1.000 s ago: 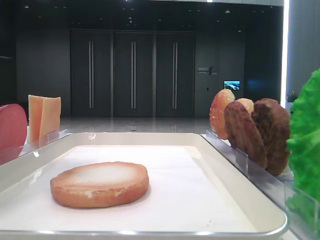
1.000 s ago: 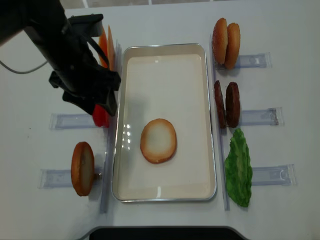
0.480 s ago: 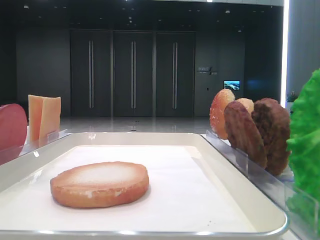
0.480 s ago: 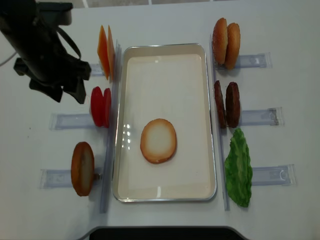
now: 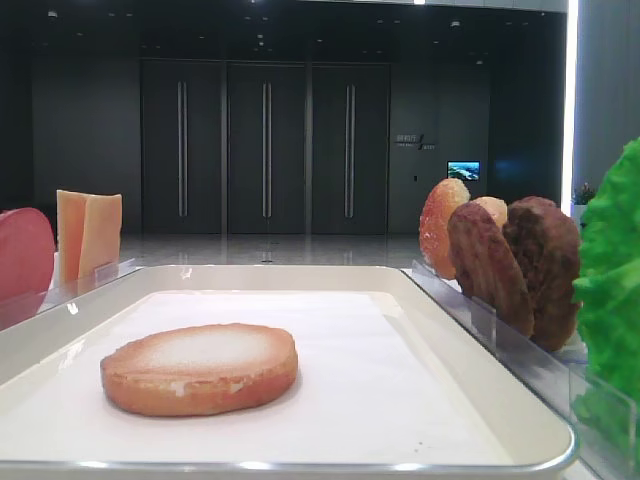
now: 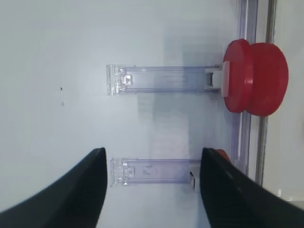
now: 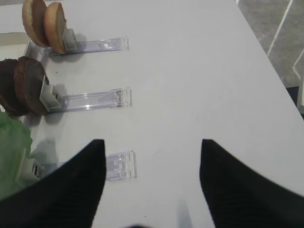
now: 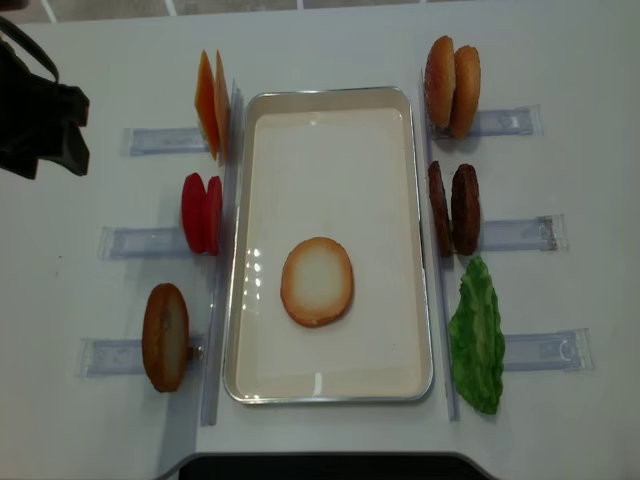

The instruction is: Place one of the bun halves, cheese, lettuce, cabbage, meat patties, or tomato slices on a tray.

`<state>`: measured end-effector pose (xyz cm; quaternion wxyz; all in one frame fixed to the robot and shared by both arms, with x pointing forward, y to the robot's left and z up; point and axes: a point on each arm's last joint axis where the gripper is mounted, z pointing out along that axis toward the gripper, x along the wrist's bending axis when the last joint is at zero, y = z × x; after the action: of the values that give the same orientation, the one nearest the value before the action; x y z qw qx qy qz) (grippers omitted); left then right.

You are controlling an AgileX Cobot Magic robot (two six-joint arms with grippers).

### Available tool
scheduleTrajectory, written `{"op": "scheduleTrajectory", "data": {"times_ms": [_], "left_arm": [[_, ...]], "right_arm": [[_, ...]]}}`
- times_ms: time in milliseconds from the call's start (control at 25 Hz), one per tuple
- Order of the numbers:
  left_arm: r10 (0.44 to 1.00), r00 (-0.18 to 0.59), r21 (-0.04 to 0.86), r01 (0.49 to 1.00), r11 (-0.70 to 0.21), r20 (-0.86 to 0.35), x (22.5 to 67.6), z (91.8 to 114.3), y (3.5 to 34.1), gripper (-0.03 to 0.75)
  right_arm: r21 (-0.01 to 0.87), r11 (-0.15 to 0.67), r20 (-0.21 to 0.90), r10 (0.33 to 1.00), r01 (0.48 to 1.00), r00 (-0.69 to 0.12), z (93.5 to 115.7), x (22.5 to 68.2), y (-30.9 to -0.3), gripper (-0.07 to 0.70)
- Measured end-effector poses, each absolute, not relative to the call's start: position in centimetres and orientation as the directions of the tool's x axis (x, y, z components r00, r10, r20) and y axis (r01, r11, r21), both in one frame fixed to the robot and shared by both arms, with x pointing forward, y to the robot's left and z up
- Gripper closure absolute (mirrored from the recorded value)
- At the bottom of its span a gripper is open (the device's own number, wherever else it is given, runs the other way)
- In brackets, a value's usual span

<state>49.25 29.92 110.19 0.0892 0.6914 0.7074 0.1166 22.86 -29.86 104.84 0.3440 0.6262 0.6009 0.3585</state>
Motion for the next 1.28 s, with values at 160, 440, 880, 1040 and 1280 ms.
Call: {"op": "scheduleTrajectory", "data": {"times_ms": [160, 440, 880, 1040, 1280], "left_arm": [[0.999, -0.021, 0.304, 0.953, 0.009, 0.037, 47.2, 110.4, 30.0, 0.244], [0.999, -0.02, 0.378, 0.926, 0.005, 0.035, 41.2, 110.9, 30.1, 0.244], [0.999, -0.027, 0.607, 0.795, 0.008, 0.023, 30.0, 110.1, 30.4, 0.244], [0.999, -0.029, 0.674, 0.739, 0.01, 0.018, 27.1, 109.0, 30.5, 0.244], [1.0, -0.027, 0.748, 0.664, 0.006, 0.016, 24.3, 106.6, 30.6, 0.244]], "right_arm": [[0.862, -0.041, 0.036, 0.999, 0.506, 0.021, 104.8, 22.9, -29.9, 0.216], [0.862, -0.041, 0.036, 0.999, 0.506, 0.021, 104.8, 22.9, -29.9, 0.216], [0.862, -0.041, 0.036, 0.999, 0.506, 0.021, 104.8, 22.9, -29.9, 0.216], [0.862, -0.041, 0.036, 0.999, 0.506, 0.021, 104.8, 22.9, -29.9, 0.216], [0.862, -0.041, 0.036, 0.999, 0.506, 0.021, 104.8, 22.9, -29.9, 0.216]]}}
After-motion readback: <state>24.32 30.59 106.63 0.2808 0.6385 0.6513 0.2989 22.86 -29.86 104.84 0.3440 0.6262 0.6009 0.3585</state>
